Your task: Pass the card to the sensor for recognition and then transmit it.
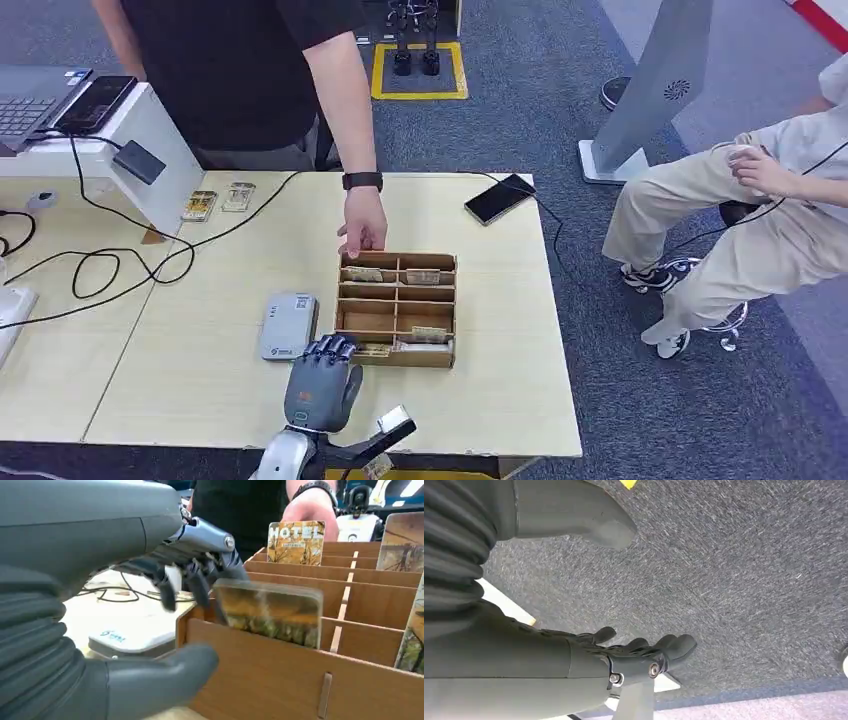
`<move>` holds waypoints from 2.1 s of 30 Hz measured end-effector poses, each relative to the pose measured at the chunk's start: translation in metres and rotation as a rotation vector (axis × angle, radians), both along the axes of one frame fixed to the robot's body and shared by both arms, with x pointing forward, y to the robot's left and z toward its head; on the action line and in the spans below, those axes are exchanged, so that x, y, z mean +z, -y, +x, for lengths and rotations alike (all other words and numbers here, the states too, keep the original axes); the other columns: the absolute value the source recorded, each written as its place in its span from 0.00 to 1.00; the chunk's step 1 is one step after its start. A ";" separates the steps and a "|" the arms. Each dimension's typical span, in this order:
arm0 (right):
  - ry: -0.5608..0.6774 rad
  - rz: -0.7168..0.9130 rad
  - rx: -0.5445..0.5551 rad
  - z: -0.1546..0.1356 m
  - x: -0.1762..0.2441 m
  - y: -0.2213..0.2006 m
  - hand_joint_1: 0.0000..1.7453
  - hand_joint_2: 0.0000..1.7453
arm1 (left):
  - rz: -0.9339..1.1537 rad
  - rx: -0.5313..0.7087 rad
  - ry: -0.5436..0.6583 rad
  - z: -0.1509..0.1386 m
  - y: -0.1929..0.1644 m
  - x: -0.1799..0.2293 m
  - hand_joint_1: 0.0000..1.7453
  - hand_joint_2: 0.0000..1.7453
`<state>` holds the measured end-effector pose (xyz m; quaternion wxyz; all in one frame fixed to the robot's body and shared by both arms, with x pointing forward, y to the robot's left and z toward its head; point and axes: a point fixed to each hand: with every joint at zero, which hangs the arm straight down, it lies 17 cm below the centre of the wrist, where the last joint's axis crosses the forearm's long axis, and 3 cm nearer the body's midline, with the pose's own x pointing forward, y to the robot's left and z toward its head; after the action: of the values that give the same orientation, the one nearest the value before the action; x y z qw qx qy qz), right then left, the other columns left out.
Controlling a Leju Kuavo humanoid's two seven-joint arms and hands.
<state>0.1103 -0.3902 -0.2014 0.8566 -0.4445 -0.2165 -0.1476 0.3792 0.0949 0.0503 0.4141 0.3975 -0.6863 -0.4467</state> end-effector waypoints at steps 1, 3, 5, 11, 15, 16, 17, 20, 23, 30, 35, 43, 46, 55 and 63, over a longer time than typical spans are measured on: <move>0.000 0.000 0.000 0.000 0.000 0.000 0.00 1.00 | 0.001 0.003 0.004 0.002 0.000 0.002 1.00 1.00; 0.000 0.000 0.001 0.000 0.000 0.000 0.00 1.00 | 0.003 0.002 0.013 0.005 0.000 0.005 1.00 1.00; -0.001 0.000 0.003 0.000 0.000 0.000 0.00 1.00 | 0.006 0.002 0.018 0.007 0.000 0.007 1.00 1.00; -0.001 -0.001 0.007 0.001 0.000 0.000 0.00 1.00 | 0.011 -0.011 0.025 0.007 0.003 0.009 1.00 1.00; -0.001 -0.001 0.009 0.001 0.000 0.000 0.00 1.00 | 0.016 -0.023 0.023 0.006 0.005 0.007 1.00 1.00; -0.001 -0.001 0.009 0.001 0.000 0.000 0.00 1.00 | 0.016 -0.024 0.022 0.005 0.005 0.006 1.00 1.00; -0.002 -0.001 0.009 0.001 0.000 0.000 0.00 1.00 | 0.018 -0.027 0.021 0.005 0.006 0.005 1.00 1.00; -0.002 -0.001 0.010 0.001 0.000 0.000 0.00 1.00 | 0.023 -0.038 0.023 0.004 0.006 0.005 1.00 1.00; -0.002 -0.001 0.012 0.002 0.000 -0.001 0.00 1.00 | 0.026 -0.048 0.024 0.003 0.009 0.004 1.00 1.00; -0.003 -0.001 0.015 0.002 0.000 -0.001 0.00 1.00 | 0.021 -0.062 0.022 -0.001 0.010 0.003 1.00 1.00; -0.003 -0.001 0.015 0.002 0.000 -0.001 0.00 1.00 | 0.017 -0.065 0.019 -0.002 0.011 0.002 1.00 1.00; -0.014 0.001 -0.011 -0.003 -0.001 0.003 0.00 1.00 | -0.302 -0.115 0.073 -0.010 0.019 0.049 1.00 1.00; -0.019 -0.007 -0.025 -0.006 0.001 0.006 0.00 1.00 | -0.528 -0.052 0.121 -0.002 -0.007 0.081 1.00 1.00; -0.010 -0.039 -0.029 -0.009 0.008 0.012 0.00 1.00 | -0.954 0.020 0.271 0.009 -0.064 0.161 1.00 1.00; -0.009 -0.046 -0.029 -0.009 0.009 0.013 0.00 1.00 | -0.992 0.009 0.325 0.007 -0.072 0.184 1.00 1.00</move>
<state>0.1017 -0.4035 -0.1923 0.8448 -0.4681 -0.2093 -0.1531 0.3859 0.1669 0.2341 0.4428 0.2206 -0.8691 0.0014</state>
